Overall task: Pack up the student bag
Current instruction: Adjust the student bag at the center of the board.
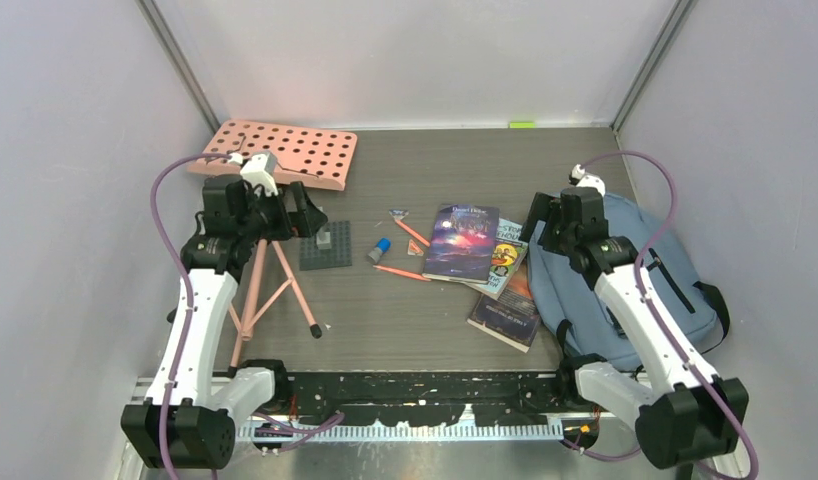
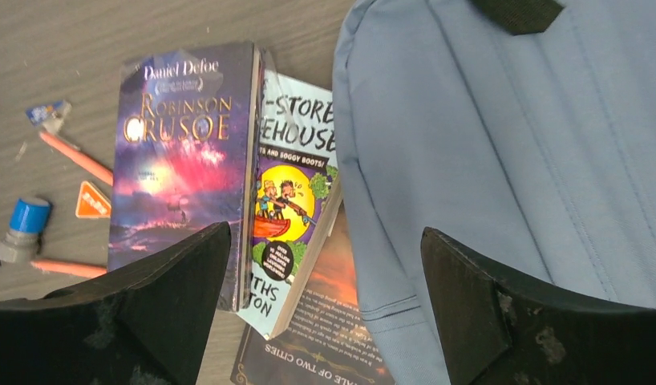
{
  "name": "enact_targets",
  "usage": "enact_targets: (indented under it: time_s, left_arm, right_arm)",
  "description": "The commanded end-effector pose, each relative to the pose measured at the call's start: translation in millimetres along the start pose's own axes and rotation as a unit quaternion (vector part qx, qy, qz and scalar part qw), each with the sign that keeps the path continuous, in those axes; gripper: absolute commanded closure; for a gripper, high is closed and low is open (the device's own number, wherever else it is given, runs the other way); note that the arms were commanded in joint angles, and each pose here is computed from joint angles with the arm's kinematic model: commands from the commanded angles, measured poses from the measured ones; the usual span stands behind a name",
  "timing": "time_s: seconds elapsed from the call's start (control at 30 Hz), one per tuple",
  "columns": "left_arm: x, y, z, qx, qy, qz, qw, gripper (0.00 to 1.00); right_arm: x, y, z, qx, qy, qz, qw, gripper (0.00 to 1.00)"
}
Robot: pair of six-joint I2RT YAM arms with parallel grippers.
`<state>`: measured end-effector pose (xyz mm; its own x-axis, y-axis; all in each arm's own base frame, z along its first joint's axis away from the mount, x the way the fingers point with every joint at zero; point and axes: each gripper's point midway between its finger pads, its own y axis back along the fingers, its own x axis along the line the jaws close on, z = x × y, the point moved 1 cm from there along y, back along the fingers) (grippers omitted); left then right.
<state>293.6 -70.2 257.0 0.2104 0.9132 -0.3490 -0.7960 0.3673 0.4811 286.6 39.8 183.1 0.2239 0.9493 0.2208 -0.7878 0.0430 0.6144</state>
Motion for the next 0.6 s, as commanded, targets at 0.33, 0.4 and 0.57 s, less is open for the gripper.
enact_targets:
  time_s: [0.33, 0.4, 0.57]
  left_arm:
    - [-11, -5, -8, 0.007, 0.010, -0.047, 0.999, 0.01]
    - [-10, -5, -8, 0.010, 0.008, -0.042, 0.999, 0.01]
    - [-9, -6, -10, 0.015, 0.009, -0.041, 0.999, 0.01]
  right_arm:
    - [2, -25, -1, 0.060, 0.136, -0.146, 0.978, 0.07]
    - [-2, -27, -4, 0.063, 0.130, -0.166, 0.975, 0.07]
    - [-20, -34, -22, 0.080, 0.125, -0.216, 0.965, 0.05]
